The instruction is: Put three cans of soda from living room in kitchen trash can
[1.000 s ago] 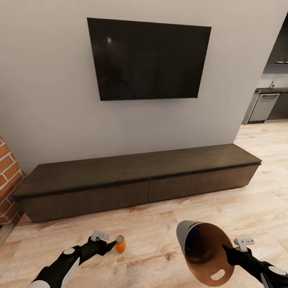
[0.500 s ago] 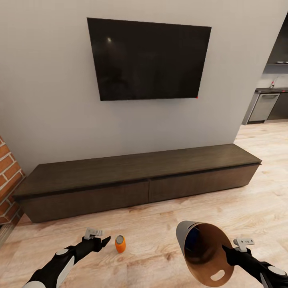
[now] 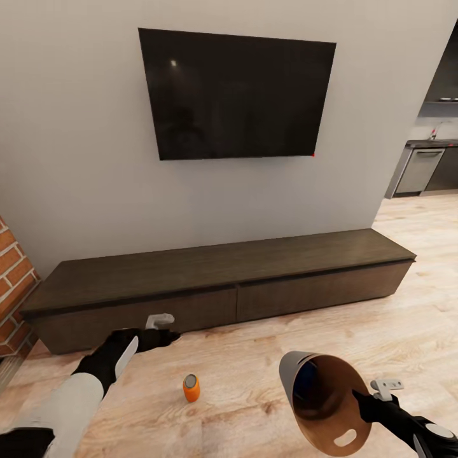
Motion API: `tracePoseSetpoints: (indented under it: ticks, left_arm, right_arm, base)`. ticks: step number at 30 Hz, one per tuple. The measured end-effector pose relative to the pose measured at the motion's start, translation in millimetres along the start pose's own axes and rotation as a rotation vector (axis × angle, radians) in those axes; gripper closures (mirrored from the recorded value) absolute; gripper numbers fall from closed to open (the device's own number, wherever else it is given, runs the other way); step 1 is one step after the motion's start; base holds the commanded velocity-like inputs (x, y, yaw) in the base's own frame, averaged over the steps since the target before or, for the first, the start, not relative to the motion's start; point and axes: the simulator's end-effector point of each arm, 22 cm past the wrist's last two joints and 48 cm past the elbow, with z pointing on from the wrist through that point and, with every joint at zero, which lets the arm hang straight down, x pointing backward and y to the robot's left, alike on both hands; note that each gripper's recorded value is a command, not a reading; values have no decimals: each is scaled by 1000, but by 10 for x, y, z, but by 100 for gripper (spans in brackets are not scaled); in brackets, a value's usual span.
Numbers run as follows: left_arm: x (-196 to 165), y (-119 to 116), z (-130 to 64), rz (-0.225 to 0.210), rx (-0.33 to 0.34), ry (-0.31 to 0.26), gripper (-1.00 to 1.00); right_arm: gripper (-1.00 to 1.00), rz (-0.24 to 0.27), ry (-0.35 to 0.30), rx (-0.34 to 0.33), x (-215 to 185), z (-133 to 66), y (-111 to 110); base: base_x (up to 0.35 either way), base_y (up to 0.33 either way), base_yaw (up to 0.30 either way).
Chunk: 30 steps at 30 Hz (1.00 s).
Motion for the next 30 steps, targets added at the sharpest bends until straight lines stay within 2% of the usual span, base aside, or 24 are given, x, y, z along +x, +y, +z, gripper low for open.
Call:
tracePoseSetpoints:
  ticks: [4, 8, 12, 15, 19, 21, 23, 25, 30]
  left_arm:
    - [-109, -26, 10, -15, -15, 20, -100]
    - [-79, -176, 63, -16, -2, 33, -100]
    - [-10, -196, 128, -13, 1, 38, -100]
    - [38, -199, 172, -11, 3, 39, -100]
    - [93, -186, 229, -11, 4, 35, -100]
    - [114, -179, 256, -11, 5, 30, -100]
    - [92, -186, 251, -10, 6, 23, -100]
    - [81, -190, 251, -9, 9, 20, -100]
    - [115, -194, 263, -10, 12, 27, -100]
  right_arm:
    - [100, -2, 3, 1, 12, 5, 4]
    - [100, 2, -1, 0, -9, 14, -11]
    - [100, 4, 4, 10, -60, 67, -64]
    - [100, 31, 15, 17, -274, 81, -95]
    - [100, 64, 49, 43, -624, -38, -131]
    - [100, 75, 47, 66, -920, -116, -176]
    - [100, 109, 36, 70, -1284, -200, -188]
    - [100, 138, 45, 49, -1331, -204, -133]
    - [100, 129, 56, 80, -1395, -219, -196]
  base:
    - [0, 0, 0]
    - [0, 0, 0]
    - [0, 0, 0]
    - [0, 0, 0]
    - [0, 0, 0]
    - [0, 0, 0]
    - [0, 0, 0]
    - [10, 0, 0]
    - [168, 13, 0]
